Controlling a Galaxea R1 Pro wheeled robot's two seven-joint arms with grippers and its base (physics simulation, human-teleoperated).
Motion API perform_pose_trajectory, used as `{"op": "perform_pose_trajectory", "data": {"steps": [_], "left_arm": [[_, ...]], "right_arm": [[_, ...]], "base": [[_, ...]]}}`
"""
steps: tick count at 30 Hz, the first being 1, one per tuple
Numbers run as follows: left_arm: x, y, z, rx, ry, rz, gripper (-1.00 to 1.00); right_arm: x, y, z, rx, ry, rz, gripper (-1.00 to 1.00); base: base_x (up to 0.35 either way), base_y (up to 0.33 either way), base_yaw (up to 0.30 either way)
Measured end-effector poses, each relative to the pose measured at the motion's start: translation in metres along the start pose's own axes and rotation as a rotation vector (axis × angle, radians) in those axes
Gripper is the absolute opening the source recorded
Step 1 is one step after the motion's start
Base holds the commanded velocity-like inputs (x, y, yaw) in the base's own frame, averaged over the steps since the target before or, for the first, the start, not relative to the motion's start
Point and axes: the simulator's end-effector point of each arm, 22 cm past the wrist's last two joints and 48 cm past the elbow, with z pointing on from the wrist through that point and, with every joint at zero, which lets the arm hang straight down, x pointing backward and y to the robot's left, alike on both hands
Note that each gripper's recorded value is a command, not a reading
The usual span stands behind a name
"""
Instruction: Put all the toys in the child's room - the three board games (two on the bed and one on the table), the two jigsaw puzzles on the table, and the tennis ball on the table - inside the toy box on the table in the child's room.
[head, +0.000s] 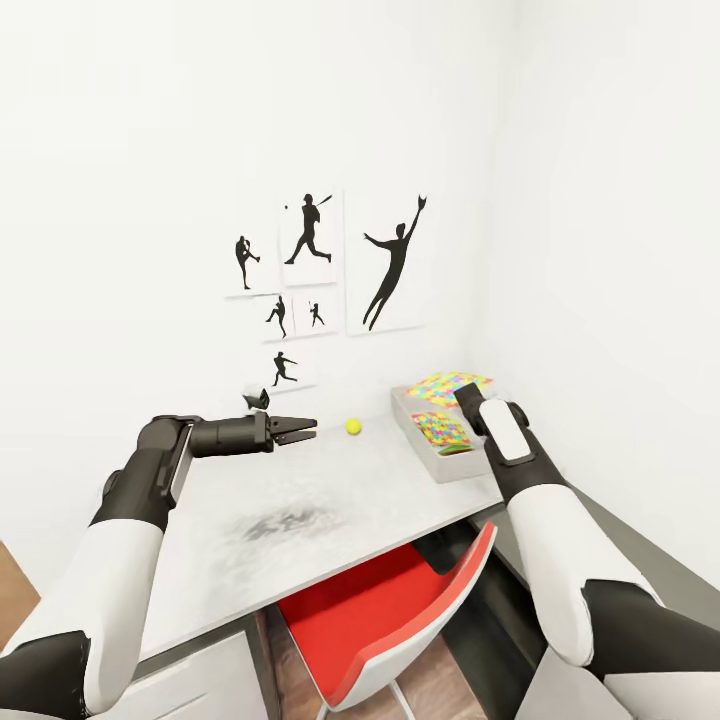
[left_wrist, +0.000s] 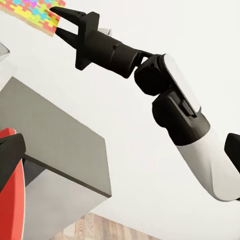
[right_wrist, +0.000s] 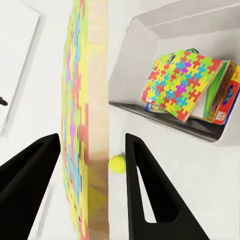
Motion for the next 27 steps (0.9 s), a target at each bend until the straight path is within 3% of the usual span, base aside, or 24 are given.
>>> {"op": "perform_pose_trajectory", "data": {"steps": [9,15,27], "left_arm": [[0.000,0.000,0.000,0.000,0.000,0.000,1.00],[0.000,0.000,0.000,0.000,0.000,0.000,1.00],[0.000,0.000,0.000,0.000,0.001,0.001,1.00]], "right_arm": [[0.022,-0.015,0.007,0.019,0.076,-0.023,-1.00],[0.023,-0.018,0.008,-0.015,0.167,0.053,-1.00],[0.012,-0.022,0.009,-0.024,0.178,0.104,-1.00]], "base": [[0.083,0.000,0.000],[0.017,0.000,0.000],[0.009,0.000,0.000]]}}
